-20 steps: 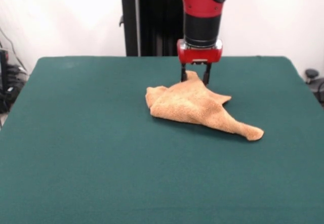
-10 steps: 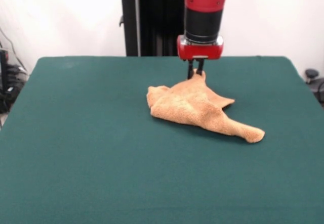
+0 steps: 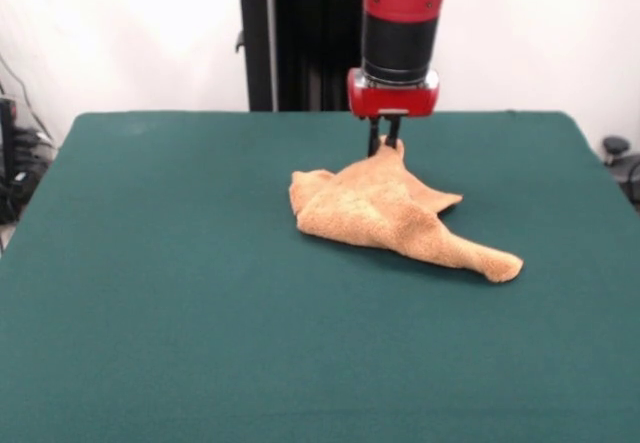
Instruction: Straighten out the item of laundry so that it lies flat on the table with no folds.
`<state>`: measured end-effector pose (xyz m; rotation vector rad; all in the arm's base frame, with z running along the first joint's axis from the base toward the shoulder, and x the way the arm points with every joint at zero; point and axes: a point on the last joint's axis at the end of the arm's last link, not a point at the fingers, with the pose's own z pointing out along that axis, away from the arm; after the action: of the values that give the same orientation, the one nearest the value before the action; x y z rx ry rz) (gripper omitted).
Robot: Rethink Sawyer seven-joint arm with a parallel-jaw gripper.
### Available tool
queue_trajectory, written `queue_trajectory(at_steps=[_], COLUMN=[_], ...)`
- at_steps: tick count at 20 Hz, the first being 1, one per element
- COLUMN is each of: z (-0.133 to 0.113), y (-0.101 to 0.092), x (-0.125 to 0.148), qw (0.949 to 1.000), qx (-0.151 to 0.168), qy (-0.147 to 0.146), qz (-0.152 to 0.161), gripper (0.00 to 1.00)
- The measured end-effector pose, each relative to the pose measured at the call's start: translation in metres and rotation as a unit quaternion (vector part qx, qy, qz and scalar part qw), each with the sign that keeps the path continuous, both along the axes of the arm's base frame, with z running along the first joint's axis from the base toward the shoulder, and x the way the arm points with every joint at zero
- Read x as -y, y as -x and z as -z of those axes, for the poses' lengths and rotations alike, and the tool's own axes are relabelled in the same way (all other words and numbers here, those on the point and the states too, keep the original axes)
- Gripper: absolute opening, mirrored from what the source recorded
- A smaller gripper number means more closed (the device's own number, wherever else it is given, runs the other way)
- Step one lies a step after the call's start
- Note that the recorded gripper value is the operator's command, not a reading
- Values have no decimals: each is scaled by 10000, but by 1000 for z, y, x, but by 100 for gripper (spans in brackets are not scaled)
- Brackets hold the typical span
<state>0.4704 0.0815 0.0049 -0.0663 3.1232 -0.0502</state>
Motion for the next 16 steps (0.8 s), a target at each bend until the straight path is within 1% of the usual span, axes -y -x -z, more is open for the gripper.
queue_trajectory(at_steps=[6,8,16], z=[-7,-11,-26], y=[-2,-1,-4], x=[0,0,5], qw=[10000,10000,9998], qx=[-21,-91,-167], qy=[19,26,67], qz=[-7,-17,19], gripper=[0,0,0])
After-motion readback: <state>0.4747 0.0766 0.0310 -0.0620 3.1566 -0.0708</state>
